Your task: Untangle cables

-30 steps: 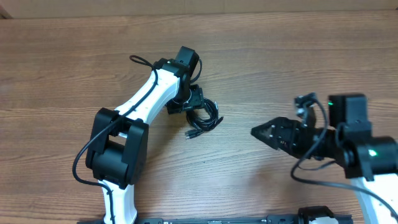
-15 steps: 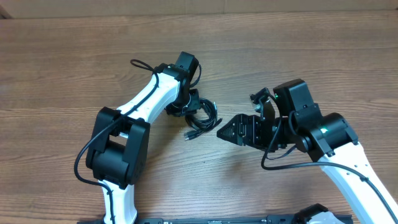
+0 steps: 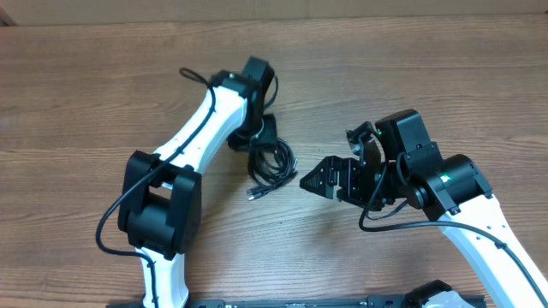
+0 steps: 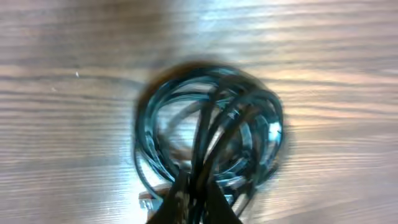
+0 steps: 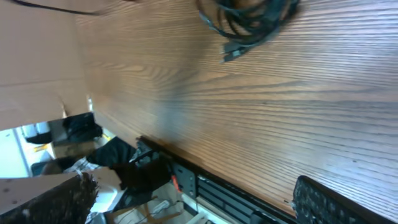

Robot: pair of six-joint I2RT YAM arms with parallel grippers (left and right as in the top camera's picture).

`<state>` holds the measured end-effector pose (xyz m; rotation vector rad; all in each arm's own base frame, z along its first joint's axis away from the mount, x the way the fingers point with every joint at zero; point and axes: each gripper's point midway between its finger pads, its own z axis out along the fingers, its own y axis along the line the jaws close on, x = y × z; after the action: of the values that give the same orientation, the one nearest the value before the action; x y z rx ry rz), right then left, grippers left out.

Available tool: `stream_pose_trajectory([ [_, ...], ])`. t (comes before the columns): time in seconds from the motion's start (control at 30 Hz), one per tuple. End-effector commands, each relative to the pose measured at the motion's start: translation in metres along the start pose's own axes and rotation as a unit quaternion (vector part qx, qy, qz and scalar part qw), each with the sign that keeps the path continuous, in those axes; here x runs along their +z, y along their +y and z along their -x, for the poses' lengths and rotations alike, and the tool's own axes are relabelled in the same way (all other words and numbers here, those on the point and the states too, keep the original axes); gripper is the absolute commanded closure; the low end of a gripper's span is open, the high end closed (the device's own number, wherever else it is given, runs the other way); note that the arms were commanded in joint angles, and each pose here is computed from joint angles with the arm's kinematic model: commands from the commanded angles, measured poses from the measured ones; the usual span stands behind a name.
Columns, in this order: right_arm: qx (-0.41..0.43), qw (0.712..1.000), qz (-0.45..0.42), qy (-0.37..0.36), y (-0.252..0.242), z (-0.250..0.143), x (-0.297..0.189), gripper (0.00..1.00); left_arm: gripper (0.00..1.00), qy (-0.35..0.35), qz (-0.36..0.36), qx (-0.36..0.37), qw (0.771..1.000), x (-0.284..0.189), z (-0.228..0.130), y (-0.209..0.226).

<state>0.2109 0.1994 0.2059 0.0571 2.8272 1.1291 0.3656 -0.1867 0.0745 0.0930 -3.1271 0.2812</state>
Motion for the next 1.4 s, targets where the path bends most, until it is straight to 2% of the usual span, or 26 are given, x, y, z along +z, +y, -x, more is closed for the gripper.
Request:
stream_pose_trajectory([
  [0.0, -0.002, 1.0, -0.017, -0.017, -0.003, 0.005, -0.002, 0.0, 0.96, -0.073, -0.065, 0.029, 0.995, -0.078, 0.016, -0.03],
  [0.13, -0.002, 1.0, -0.023, -0.021, -0.005, 0.007, -0.002, 0.0, 0.96, -0.111, -0.125, 0.047, 0.985, -0.137, 0.01, -0.052],
  [0.3, -0.002, 1.0, -0.022, -0.02, -0.005, 0.007, -0.002, 0.0, 0.96, -0.121, -0.231, 0.078, 0.962, -0.183, -0.009, -0.083],
  [0.37, -0.002, 1.0, -0.021, -0.02, -0.004, 0.007, -0.002, 0.0, 0.96, -0.128, -0.243, 0.072, 0.959, -0.194, -0.012, -0.084],
  [0.5, -0.007, 1.0, -0.003, -0.014, 0.003, 0.006, -0.002, 0.0, 0.96, -0.13, -0.136, -0.024, 0.982, -0.179, -0.013, -0.043],
  [0.63, -0.014, 1.0, 0.012, -0.02, 0.009, 0.009, -0.002, 0.0, 0.96, -0.088, -0.095, -0.036, 0.991, -0.162, -0.03, -0.035],
  [0.73, -0.014, 0.999, 0.024, -0.02, 0.014, 0.01, -0.002, 0.0, 0.96, -0.027, -0.129, -0.022, 0.991, -0.152, -0.052, -0.056],
  [0.83, -0.021, 0.998, 0.049, -0.011, 0.024, 0.008, -0.003, 0.0, 0.96, 0.05, -0.24, 0.007, 0.969, -0.164, -0.079, -0.095],
  [0.9, -0.027, 0.998, 0.063, -0.008, 0.029, 0.008, -0.003, 0.0, 0.96, 0.046, -0.276, 0.031, 0.959, -0.171, -0.077, -0.107],
  [1.03, -0.071, 0.993, 0.1, 0.003, 0.042, 0.004, -0.006, 0.01, 0.96, 0.03, -0.219, -0.017, 0.975, -0.16, -0.069, -0.089],
  [1.2, -0.093, 0.99, 0.107, -0.014, 0.047, 0.011, -0.007, 0.0, 0.96, 0.032, -0.219, -0.02, 0.975, -0.161, -0.07, -0.089],
  [1.27, -0.13, 0.985, 0.109, -0.024, 0.049, 0.014, -0.007, 0.0, 0.96, 0.039, -0.217, -0.034, 0.975, -0.16, -0.072, -0.089],
  [1.37, -0.158, 0.983, 0.081, -0.046, 0.042, 0.022, -0.006, 0.0, 0.96, 0.046, -0.219, -0.049, 0.973, -0.16, -0.074, -0.092],
])
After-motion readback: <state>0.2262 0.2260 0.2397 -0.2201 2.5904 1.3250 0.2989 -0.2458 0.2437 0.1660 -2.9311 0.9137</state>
